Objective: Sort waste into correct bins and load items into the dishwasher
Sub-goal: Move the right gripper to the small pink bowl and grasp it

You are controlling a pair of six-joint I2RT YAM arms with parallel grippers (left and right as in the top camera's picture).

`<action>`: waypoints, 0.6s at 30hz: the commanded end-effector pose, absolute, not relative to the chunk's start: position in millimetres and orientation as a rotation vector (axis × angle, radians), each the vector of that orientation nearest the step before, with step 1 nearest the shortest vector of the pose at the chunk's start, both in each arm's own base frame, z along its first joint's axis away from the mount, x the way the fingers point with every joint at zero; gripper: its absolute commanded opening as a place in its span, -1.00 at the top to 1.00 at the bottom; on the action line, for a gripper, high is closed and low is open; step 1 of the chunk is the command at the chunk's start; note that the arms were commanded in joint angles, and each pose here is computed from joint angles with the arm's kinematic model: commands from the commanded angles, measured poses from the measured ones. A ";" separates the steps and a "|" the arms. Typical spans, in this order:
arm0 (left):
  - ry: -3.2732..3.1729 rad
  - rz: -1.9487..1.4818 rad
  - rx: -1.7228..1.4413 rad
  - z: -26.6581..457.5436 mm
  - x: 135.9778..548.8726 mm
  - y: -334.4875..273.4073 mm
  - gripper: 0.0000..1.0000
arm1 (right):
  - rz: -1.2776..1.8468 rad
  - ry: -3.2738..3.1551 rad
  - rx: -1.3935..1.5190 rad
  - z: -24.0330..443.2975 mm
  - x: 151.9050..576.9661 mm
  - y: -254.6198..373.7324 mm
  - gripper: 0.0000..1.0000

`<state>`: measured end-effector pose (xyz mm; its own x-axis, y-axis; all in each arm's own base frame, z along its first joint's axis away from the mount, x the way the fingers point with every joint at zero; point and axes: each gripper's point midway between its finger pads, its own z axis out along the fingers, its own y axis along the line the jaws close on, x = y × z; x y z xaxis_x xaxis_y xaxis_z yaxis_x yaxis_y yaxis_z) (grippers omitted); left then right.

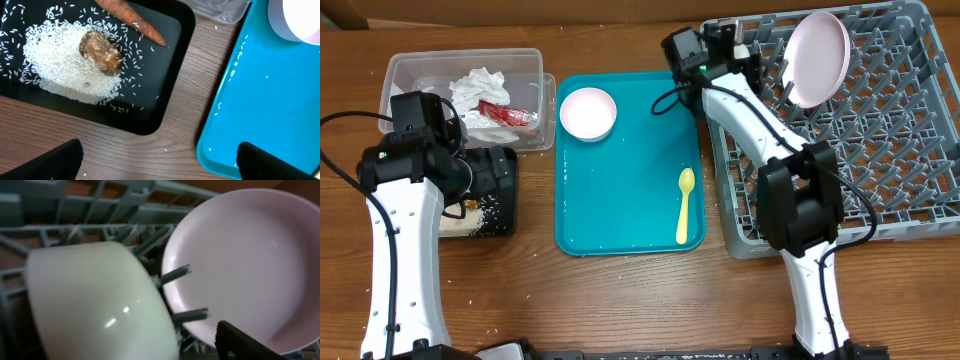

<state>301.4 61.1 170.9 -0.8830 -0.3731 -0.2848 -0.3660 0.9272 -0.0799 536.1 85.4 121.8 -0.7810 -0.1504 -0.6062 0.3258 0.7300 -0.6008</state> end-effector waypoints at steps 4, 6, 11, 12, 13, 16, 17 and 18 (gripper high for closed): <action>2.796 -0.045 -0.522 169.2 301.6 60.8 -0.99 | -0.478 2.460 0.000 155.4 522.3 161.3 -0.60; 2.796 -0.045 -0.522 169.2 301.6 60.8 -1.00 | -0.265 2.520 -0.057 172.4 510.6 189.8 -0.61; 2.796 -0.045 -0.522 169.2 301.6 60.8 -1.00 | 0.277 2.586 -0.200 207.1 480.8 256.3 -0.59; 2.796 -0.045 -0.522 169.2 301.6 60.8 -1.00 | 0.401 2.598 -0.240 209.1 473.8 271.8 -0.55; 2.796 -0.045 -0.522 169.2 301.6 60.8 -1.00 | 0.480 2.608 -0.266 209.1 468.9 281.6 -0.51; 2.796 -0.045 -0.522 169.2 301.6 60.8 -1.00 | 0.631 2.663 -0.356 176.1 455.3 317.7 -0.37; 2.796 -0.045 -0.522 169.2 301.6 60.8 -1.00 | 0.634 2.676 -0.351 165.6 454.1 323.8 -0.35; 2.796 -0.045 -0.522 169.2 301.6 60.8 -0.99 | 0.636 2.696 -0.325 152.7 453.0 330.3 -0.34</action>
<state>301.4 61.1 170.9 -0.8830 -0.3731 -0.2848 -0.3660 0.9272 -0.0799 478.7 289.2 193.1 -0.8579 -0.1051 -0.5029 -0.2689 0.9260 0.2652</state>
